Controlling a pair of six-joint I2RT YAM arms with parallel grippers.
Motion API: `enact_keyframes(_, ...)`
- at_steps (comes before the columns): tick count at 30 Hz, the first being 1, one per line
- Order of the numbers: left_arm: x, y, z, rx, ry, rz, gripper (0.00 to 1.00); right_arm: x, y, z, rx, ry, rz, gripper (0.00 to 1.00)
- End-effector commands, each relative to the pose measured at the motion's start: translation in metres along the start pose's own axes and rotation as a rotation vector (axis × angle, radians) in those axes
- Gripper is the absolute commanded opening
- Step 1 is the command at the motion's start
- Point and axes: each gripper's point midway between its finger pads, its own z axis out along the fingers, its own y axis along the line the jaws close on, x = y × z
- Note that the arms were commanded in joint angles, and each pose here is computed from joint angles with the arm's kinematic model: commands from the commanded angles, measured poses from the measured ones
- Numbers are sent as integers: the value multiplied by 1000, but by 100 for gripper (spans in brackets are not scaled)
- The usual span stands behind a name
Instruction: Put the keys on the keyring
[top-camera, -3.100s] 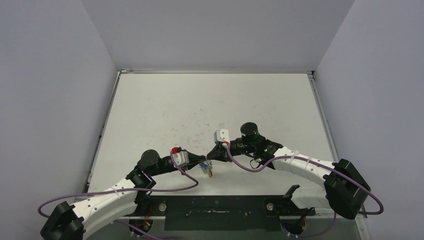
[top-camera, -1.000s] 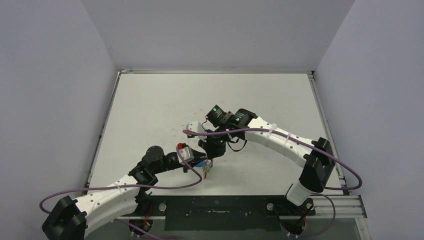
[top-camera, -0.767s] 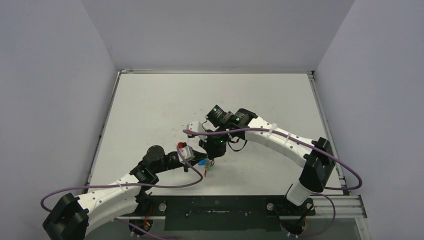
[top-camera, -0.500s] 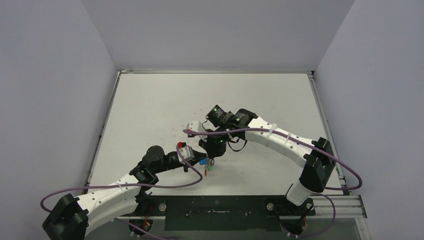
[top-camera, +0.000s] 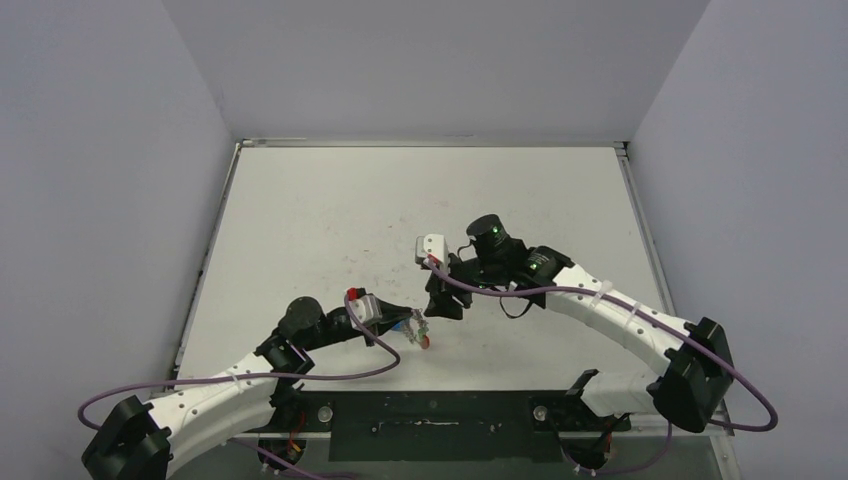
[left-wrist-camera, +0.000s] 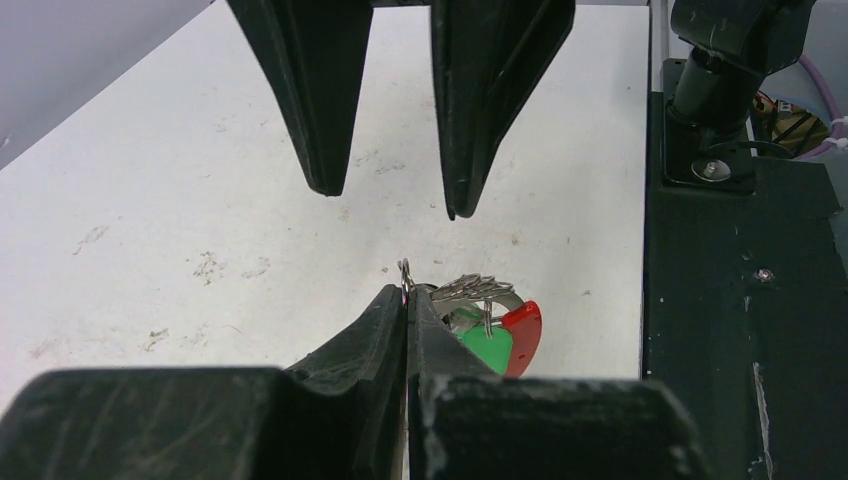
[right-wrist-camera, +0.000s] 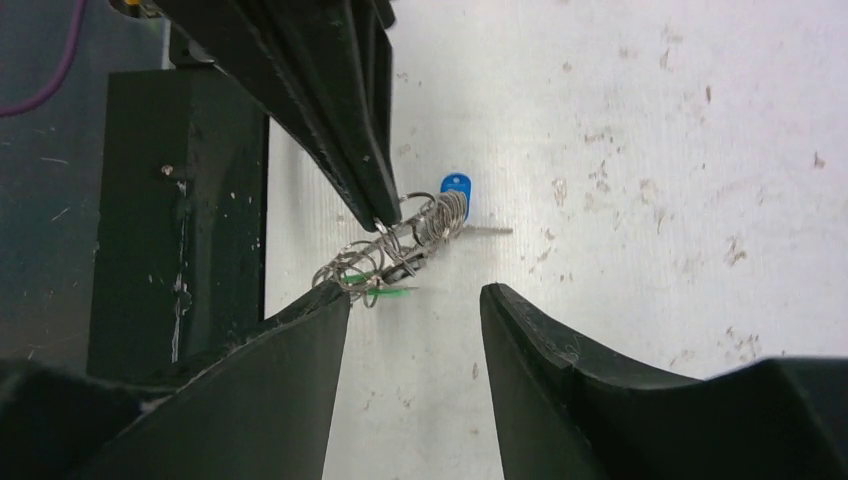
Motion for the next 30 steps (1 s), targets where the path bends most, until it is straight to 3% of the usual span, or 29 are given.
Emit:
enact_keyframes(1,-24,0,1,1,-89,33,0,-45,6,-6,-25,-256,-220,52)
enact_keyframes(7,-25,0,1,2,-90,34,0,-41,10,-1,-54,-302,-267,49)
enact_keyframes(17,-27,0,2,3,-89,35,0,-23,11,16,-132,-275,-251,32)
enact_keyframes(26,-27,1,2,2,-87,38,0,-13,11,25,-164,-254,-231,32)
enact_keyframes(28,-26,1,2,2,-84,37,0,-13,11,25,-166,-256,-235,28)
enact_keyframes(30,-26,1,2,2,-83,38,0,-15,11,24,-167,-258,-238,15)
